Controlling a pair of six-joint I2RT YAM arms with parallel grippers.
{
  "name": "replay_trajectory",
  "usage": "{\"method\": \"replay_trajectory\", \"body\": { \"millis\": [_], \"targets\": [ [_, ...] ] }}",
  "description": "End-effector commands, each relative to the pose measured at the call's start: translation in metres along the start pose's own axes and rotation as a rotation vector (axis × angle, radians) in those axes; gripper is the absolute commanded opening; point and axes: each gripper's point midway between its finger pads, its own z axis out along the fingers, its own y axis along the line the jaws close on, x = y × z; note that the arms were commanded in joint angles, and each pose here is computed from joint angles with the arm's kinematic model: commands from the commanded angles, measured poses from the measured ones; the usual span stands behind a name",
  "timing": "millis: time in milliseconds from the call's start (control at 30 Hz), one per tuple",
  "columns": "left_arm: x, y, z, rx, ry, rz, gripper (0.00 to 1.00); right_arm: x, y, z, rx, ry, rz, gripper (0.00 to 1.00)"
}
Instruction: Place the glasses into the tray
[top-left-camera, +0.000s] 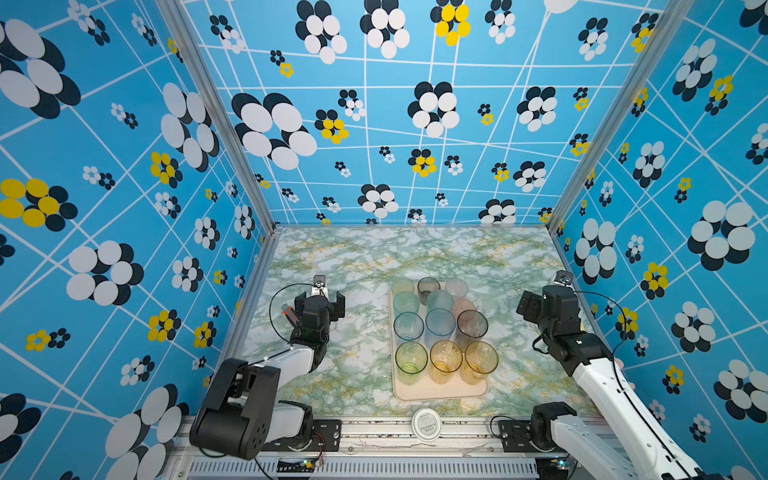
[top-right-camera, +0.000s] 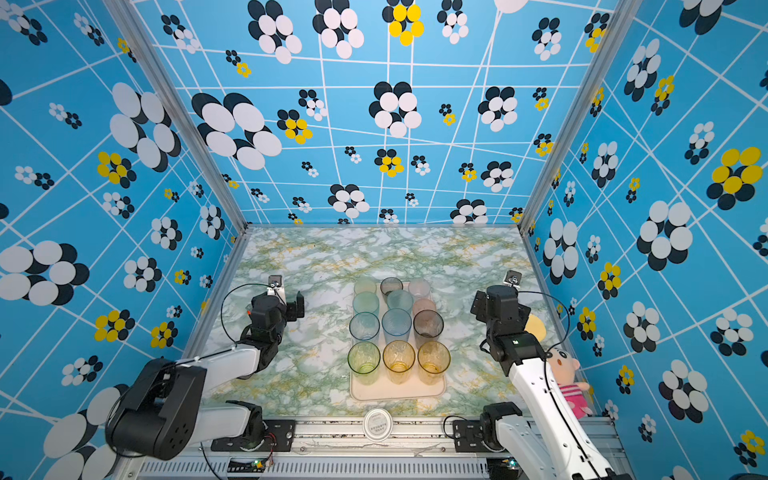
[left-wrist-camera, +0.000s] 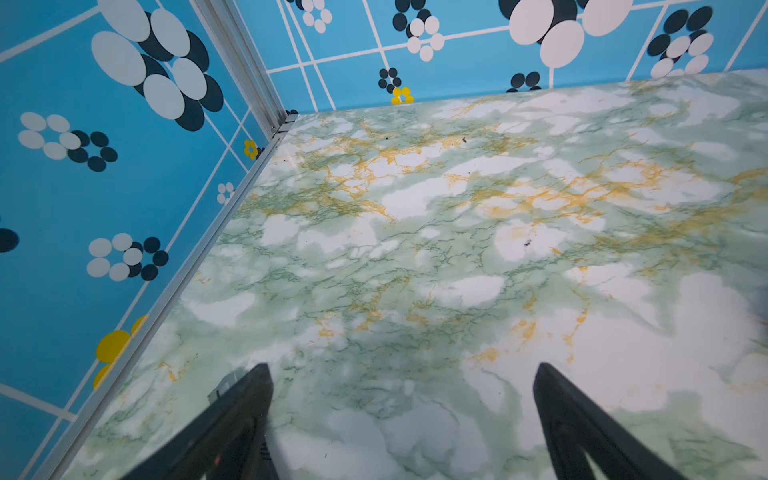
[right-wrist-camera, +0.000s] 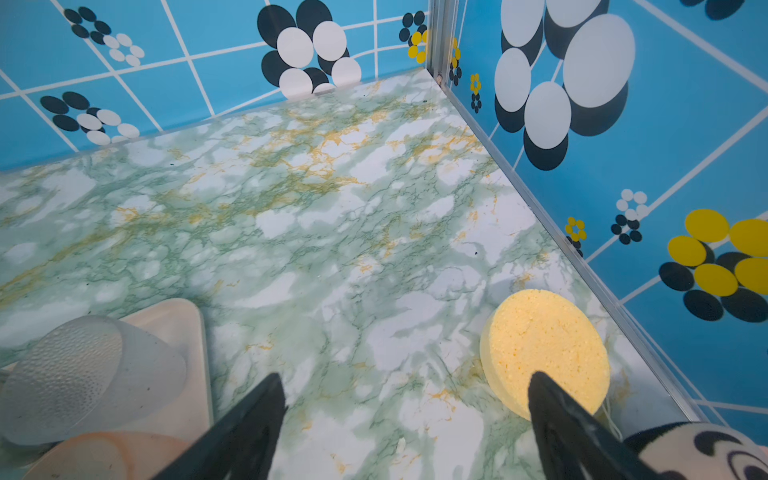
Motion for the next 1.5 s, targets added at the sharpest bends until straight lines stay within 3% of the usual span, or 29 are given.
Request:
{"method": "replay_trajectory", "body": {
  "millis": [0,300,400,467,733,867,967,1100,1467],
  "targets": [
    [-0.027,0.008,0.006,-0.055,-0.161,0.006,0.99,-0.006,0.006,0.01,-0.018,-0.049,0.006,0.93],
    [-0.02,0.003,0.006,0.038,-0.139,-0.026,0.99,0.005,-0.021,0.05,0.106,-0.084,0.04,0.93],
    [-0.01,-0.004,0.011,0.136,-0.154,-0.033,0.99,0.007,-0.024,0.06,0.128,-0.125,0.037,0.93],
    [-0.007,-0.008,0.011,0.147,-0.108,-0.032,0.99,0.009,-0.023,0.068,0.13,-0.143,0.036,0.93],
    [-0.009,-0.008,0.014,0.152,-0.11,-0.033,0.99,0.01,-0.022,0.096,0.171,-0.231,0.001,0.94],
    [-0.009,-0.008,0.014,0.152,-0.113,-0.034,0.99,0.011,-0.022,0.105,0.183,-0.175,-0.015,0.94],
    [-0.01,-0.008,0.014,0.152,-0.115,-0.034,0.99,0.011,-0.013,0.11,0.138,-0.159,-0.062,0.94],
    [-0.009,-0.008,0.014,0.154,-0.112,-0.034,0.99,0.017,0.024,0.119,-0.052,-0.101,-0.175,0.94],
    [-0.009,-0.008,0.015,0.156,-0.108,-0.035,0.99,0.019,0.04,0.128,-0.176,-0.042,-0.118,0.9]
  ]
}}
